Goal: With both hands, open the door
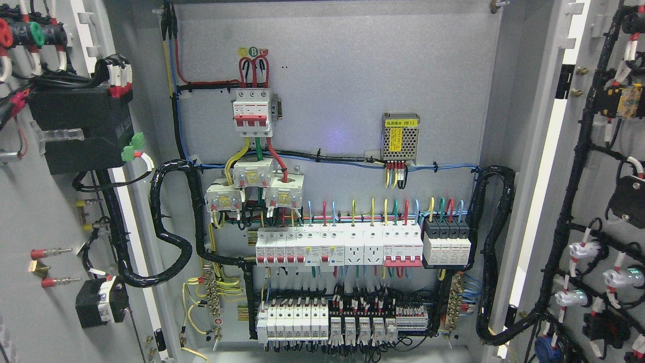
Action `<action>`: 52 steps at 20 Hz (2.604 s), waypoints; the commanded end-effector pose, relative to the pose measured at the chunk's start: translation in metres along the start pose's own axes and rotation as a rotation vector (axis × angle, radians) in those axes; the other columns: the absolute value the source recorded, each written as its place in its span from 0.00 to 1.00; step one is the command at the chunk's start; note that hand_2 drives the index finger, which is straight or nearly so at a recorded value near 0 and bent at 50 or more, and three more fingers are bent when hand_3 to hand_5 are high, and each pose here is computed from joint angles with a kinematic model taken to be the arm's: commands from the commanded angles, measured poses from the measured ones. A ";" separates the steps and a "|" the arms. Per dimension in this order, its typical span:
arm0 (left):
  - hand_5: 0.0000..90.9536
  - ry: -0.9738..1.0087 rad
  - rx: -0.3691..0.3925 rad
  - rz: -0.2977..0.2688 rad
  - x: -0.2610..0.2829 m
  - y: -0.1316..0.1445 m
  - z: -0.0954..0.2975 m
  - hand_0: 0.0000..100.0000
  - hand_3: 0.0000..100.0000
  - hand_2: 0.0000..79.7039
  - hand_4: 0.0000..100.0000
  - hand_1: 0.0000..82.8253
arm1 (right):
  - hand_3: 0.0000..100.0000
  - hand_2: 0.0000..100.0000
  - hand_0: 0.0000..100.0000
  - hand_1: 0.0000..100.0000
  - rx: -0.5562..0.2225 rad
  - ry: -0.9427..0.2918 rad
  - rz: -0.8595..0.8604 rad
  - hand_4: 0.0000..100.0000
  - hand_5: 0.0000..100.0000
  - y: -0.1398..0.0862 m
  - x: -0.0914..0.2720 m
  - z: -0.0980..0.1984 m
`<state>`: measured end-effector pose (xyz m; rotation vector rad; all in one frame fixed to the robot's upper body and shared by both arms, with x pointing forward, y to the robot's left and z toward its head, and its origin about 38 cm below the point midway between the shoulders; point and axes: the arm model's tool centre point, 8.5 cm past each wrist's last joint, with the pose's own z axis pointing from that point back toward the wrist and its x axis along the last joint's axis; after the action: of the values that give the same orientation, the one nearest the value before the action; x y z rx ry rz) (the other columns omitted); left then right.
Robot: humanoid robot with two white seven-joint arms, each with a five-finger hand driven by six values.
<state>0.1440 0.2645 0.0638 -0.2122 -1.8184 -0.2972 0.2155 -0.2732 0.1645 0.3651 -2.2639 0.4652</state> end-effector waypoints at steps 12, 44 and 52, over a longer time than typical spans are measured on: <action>0.00 -0.386 -0.059 -0.130 0.061 0.019 -0.054 0.00 0.00 0.00 0.03 0.00 | 0.00 0.00 0.11 0.00 -0.014 -0.347 0.194 0.00 0.00 -0.041 0.058 -0.034; 0.00 -0.836 0.015 -0.216 0.117 0.045 -0.052 0.00 0.00 0.00 0.03 0.00 | 0.00 0.00 0.11 0.00 -0.071 -0.213 0.042 0.00 0.00 -0.077 0.059 -0.004; 0.00 -0.858 0.059 -0.228 0.123 0.060 -0.045 0.00 0.00 0.00 0.03 0.00 | 0.00 0.00 0.11 0.00 -0.015 -0.154 0.044 0.00 0.00 -0.084 0.053 -0.004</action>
<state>0.2046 0.2856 0.1687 -0.1888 -2.3018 -0.3179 0.2226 -0.3420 0.2143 0.3639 -2.3275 0.3679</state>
